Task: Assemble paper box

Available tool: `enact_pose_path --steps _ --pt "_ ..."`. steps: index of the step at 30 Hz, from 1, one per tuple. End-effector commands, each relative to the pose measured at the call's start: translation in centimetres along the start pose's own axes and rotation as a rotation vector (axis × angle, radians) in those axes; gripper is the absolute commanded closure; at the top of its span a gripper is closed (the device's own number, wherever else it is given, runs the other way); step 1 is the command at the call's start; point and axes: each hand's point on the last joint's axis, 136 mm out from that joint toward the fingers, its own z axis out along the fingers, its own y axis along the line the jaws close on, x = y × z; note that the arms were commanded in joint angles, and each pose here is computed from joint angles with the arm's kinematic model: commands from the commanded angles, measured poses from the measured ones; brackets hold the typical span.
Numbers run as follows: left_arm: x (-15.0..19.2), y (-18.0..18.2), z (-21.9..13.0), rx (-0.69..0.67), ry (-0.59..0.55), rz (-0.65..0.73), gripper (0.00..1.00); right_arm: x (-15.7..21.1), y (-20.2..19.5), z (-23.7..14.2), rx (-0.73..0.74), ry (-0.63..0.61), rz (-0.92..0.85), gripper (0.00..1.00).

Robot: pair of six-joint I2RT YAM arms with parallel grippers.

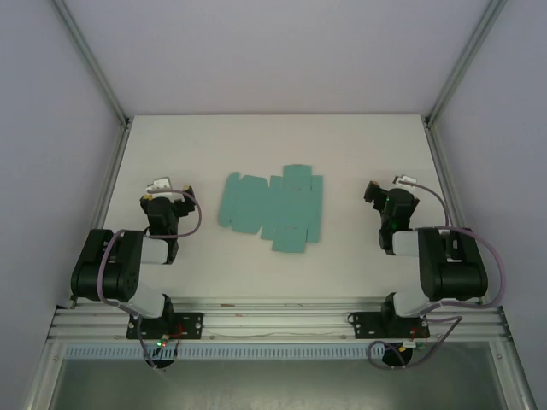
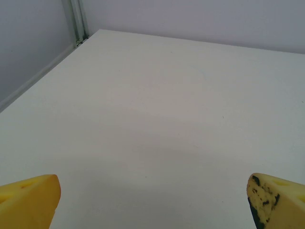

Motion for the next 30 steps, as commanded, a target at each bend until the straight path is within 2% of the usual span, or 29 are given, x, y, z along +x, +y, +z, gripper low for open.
enact_pose_path --steps 1,20,23,27,30 --pt "-1.0 -0.4 0.1 0.008 -0.026 0.006 0.00 -0.6 0.0 -0.1 0.000 -0.018 0.017 0.00" --pt "-0.8 -1.5 0.4 0.062 -0.006 0.043 0.00 -0.7 0.0 -0.2 -0.003 -0.021 0.017 0.00" --pt "-1.8 -1.0 0.2 0.025 -0.020 0.025 0.00 -1.6 0.0 -0.2 0.012 -0.023 0.025 0.00" --pt "-4.1 -0.9 -0.4 0.005 0.039 0.017 0.00 -3.9 0.0 -1.3 0.041 -0.011 0.023 0.00" --pt "-5.7 -1.4 -1.0 0.019 0.105 -0.071 0.00 -5.4 1.1 -2.9 0.027 0.044 0.064 0.01"
